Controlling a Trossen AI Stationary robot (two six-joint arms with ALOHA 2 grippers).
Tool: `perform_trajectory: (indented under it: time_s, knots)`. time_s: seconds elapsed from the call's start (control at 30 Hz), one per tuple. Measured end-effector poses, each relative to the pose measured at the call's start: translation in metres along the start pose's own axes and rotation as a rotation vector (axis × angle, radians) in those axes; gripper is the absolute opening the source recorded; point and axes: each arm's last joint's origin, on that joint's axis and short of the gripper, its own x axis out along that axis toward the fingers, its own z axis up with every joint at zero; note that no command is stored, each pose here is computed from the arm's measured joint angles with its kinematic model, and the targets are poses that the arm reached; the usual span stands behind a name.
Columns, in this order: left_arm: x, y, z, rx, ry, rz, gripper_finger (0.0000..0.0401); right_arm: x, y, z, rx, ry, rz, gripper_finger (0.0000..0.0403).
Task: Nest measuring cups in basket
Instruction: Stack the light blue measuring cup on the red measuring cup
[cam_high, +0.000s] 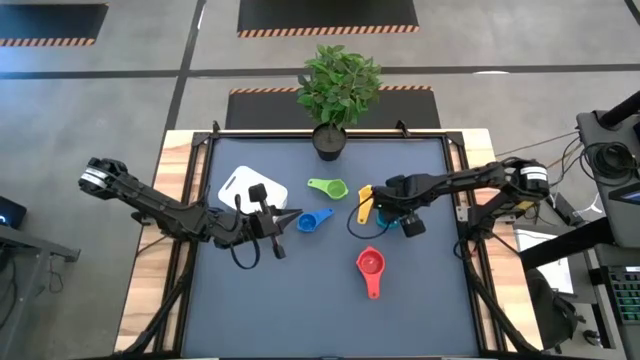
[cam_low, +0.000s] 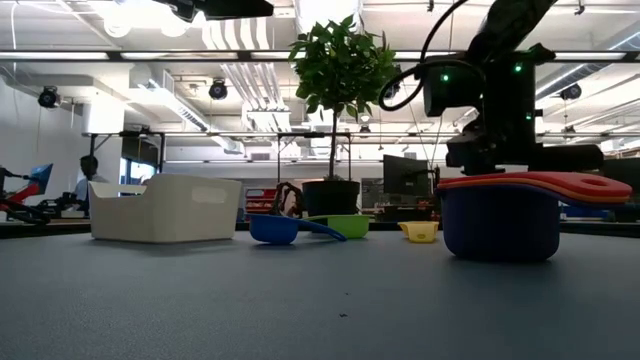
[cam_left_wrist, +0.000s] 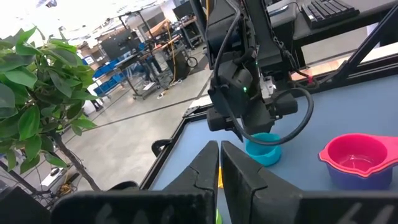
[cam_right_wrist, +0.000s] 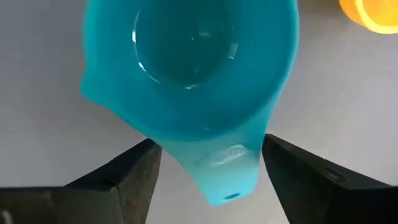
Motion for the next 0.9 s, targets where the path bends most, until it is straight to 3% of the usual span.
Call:
perform_trajectory:
  time_s: [0.43,0.77,0.9]
  knots:
    - [0.000,0.000,0.000,0.004,0.000,0.000,0.0000,-0.001,0.000,0.000,0.103,-0.004,0.023,0.0153]
    - [0.000,0.000,0.000,0.007,0.000,0.001,0.0000,-0.020,-0.006,0.006,0.280,0.001,0.025,0.0153]
    - [0.000,0.000,0.000,0.017,0.000,0.001,0.0000,-0.037,-0.009,0.010,0.432,0.008,0.044,0.0144]
